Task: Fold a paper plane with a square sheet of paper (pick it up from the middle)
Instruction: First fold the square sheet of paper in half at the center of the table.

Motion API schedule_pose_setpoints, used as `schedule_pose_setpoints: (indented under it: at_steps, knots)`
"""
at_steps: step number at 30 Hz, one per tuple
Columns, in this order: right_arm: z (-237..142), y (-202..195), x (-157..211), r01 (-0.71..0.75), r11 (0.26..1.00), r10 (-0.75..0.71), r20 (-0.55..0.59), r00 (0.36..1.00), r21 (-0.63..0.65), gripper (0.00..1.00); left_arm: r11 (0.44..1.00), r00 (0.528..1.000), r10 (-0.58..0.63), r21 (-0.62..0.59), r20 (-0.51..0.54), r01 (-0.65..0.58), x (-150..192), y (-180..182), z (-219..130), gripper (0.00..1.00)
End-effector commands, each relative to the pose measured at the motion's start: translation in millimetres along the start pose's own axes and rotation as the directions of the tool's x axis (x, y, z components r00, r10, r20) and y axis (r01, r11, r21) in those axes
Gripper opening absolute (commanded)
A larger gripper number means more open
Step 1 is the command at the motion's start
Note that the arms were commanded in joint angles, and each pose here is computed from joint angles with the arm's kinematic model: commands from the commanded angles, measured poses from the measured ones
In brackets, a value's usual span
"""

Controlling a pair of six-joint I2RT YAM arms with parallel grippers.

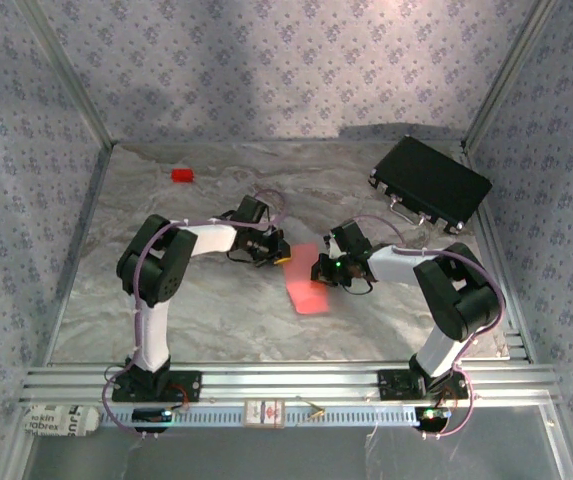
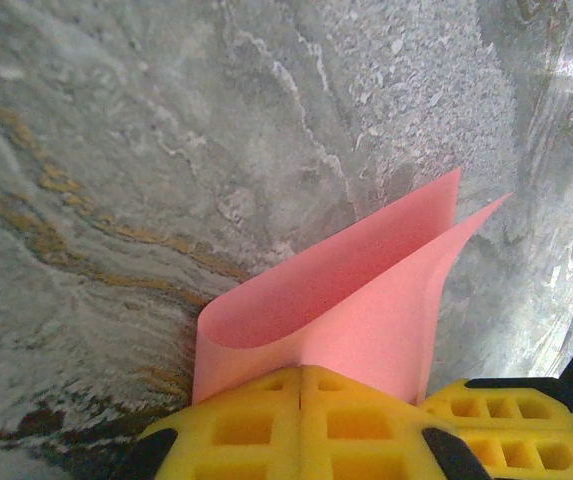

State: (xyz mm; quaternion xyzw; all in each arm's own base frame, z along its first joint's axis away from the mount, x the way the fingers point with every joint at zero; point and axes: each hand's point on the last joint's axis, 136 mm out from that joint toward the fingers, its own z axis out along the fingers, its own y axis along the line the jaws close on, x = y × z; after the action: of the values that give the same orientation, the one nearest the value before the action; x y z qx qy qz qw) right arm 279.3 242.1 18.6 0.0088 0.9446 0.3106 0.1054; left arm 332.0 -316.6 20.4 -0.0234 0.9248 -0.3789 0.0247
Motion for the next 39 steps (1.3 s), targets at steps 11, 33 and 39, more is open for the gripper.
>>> schedule_pose_setpoints:
  at_steps: [11,33,39]
  knots:
    - [4.2,-48.4,36.3,-0.055,0.983,0.075,-0.11,0.991,0.173,0.0,0.984,0.989,-0.086,-0.146,0.119,0.103,-42.1,45.9,-8.3,0.0]
    - [2.9,-47.9,40.5,-0.016,0.988,0.035,-0.129,0.991,0.151,0.0,0.958,0.956,-0.18,-0.179,0.233,0.224,-70.8,59.2,-18.5,0.0]
    - [2.4,-48.1,40.4,-0.019,0.989,0.038,-0.124,0.992,0.148,0.0,0.955,0.957,-0.179,-0.193,0.229,0.225,-72.6,57.5,-19.9,0.0]
